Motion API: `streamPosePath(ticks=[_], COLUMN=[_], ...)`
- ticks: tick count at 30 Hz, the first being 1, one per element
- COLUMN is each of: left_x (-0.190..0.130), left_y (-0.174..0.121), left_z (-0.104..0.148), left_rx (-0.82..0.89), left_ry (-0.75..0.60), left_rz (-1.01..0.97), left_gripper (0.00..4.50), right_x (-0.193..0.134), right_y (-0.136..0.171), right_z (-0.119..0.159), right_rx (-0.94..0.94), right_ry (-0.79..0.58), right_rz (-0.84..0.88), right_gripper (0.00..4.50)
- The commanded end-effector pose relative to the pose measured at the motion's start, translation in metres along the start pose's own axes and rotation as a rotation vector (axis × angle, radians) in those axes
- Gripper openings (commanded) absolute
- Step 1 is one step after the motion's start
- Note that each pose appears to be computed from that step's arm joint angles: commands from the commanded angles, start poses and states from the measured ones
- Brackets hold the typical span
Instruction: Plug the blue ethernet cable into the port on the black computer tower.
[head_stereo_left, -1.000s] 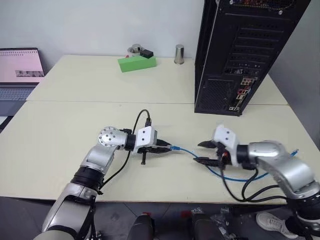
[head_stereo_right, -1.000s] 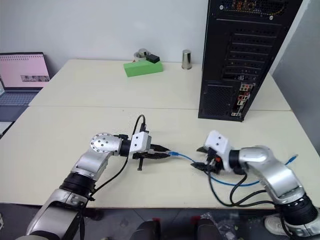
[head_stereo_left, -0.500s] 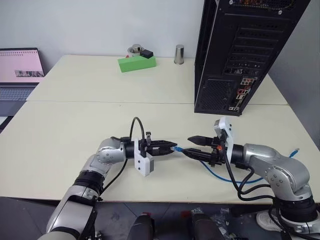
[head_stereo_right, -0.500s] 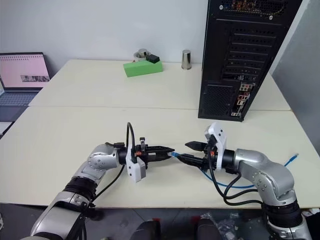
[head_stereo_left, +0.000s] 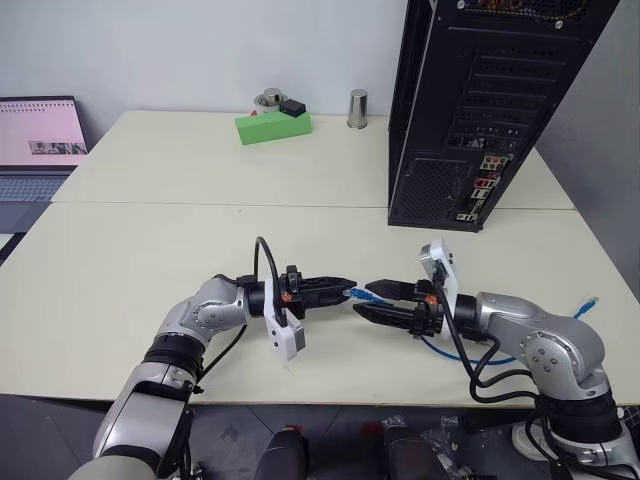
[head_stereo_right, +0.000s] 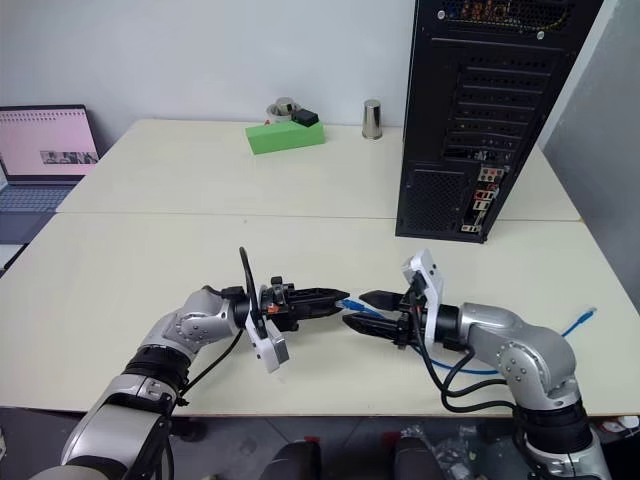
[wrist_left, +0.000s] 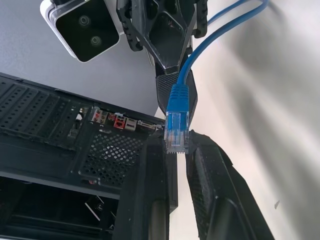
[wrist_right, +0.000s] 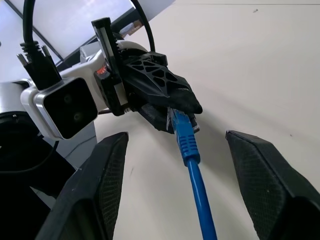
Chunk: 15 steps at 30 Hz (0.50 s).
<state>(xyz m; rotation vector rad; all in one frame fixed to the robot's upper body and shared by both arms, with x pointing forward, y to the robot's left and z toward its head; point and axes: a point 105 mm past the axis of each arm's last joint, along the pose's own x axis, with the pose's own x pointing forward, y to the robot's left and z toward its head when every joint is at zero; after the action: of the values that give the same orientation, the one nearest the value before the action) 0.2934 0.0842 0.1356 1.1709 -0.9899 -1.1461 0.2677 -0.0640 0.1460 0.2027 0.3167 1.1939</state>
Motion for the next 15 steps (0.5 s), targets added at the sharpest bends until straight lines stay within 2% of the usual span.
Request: streamPosePath(ticks=[1,11,15], left_x=[0.0016,0.0030,0.0022], left_y=[0.0115,0.0141,0.0115], left_z=[0.0023,0.0057,0.0083], left_rx=[0.049,0.071,0.072], left_ry=[-0.018,-0.029,-0.036], left_rz=[0.032,0.053,0.046], left_gripper=[0.26,0.26,0.26], right_x=[0.0016,0.0018,0.0011], right_y=[0.0045,0.0031,0.0037], right_z=[0.0094,0.0096,0.0104], right_rx=[-0.018,-0.010,-0.005], right_ry=[-0.024,-0.023,-0.021], right_rz=[0.022,0.020,0.031], right_gripper=[2.30,0.08,0.00])
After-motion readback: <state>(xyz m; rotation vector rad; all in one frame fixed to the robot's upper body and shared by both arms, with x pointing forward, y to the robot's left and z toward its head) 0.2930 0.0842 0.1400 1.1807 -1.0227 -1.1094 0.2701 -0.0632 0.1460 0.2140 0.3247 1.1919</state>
